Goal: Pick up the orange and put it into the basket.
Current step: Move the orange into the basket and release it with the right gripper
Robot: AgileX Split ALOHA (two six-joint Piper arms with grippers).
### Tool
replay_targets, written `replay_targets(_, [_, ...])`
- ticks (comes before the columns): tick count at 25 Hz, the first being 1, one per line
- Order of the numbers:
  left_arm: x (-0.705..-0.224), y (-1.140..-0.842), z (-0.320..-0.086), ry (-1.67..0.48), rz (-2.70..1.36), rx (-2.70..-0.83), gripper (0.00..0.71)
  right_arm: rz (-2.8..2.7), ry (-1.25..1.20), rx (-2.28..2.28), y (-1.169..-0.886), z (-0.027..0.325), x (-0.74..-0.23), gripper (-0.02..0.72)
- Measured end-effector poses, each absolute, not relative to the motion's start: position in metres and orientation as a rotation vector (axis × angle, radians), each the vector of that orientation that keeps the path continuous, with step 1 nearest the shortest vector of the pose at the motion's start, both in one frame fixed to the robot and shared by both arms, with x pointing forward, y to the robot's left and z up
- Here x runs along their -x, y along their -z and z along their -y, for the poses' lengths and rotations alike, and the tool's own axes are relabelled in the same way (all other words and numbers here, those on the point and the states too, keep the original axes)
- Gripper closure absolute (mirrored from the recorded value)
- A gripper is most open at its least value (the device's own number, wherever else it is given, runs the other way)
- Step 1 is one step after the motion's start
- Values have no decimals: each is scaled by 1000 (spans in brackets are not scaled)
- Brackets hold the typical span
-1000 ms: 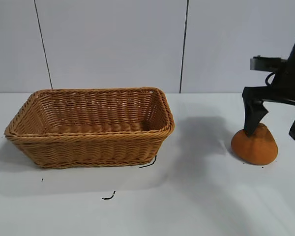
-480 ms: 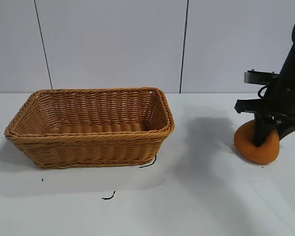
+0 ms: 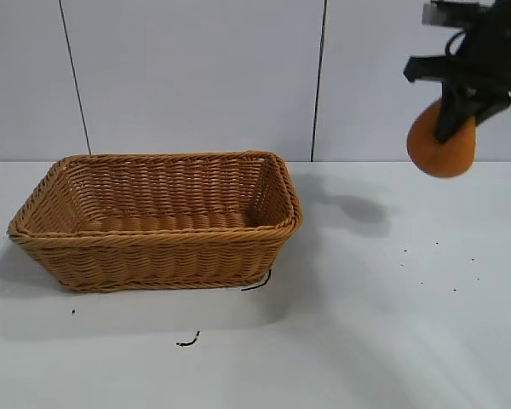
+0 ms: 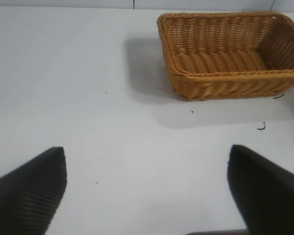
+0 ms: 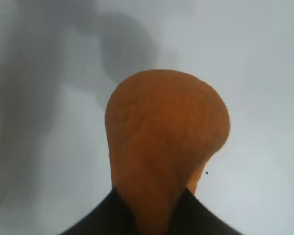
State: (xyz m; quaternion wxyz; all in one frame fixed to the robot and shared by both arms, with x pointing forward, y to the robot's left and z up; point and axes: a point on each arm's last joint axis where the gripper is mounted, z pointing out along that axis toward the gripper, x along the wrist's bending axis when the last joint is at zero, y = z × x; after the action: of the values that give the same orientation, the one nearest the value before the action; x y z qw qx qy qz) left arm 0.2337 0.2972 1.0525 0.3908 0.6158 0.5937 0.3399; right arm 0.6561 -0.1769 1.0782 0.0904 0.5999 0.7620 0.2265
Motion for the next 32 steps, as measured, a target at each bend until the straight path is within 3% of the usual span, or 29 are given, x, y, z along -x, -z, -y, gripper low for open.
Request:
replay_targets(6, [-234, -1053, -297, -863, -1508, -1565, 71, -2389, -774, -1598, -1078, 99, -634, 650])
replay_targets(12, [-234, -1053, -297, -863, -1508, -1565, 71, -2505, -801, -1477, -1037, 33, -622, 650])
replay_targets(20, [-234, -1053, -297, -863, -1508, -1565, 71, -2534, -747, -1487, -951, 5, -640, 650])
replay_targets(23, [-234, -1053, -297, -863, -1508, -1565, 71, -2549, -712, -1500, -935, 4, -641, 636])
replay_targets(26, [-234, -1053, -297, -863, -1508, -1565, 71, -2560, -701, -1490, -933, 4, -641, 478])
replay_targets(28, [-234, -1053, -297, -863, -1508, -1565, 71, -2568, -699, -1473, -937, 4, -640, 279])
replay_targets(30, [-234, -1053, -297, -864, -1508, -1564, 71, -2573, -695, -1437, -949, 5, -641, 127])
replay_targets(32, [-234, -1053, -297, -864, -1508, -1564, 71, -2561, -674, -1415, -967, 6, -643, 61])
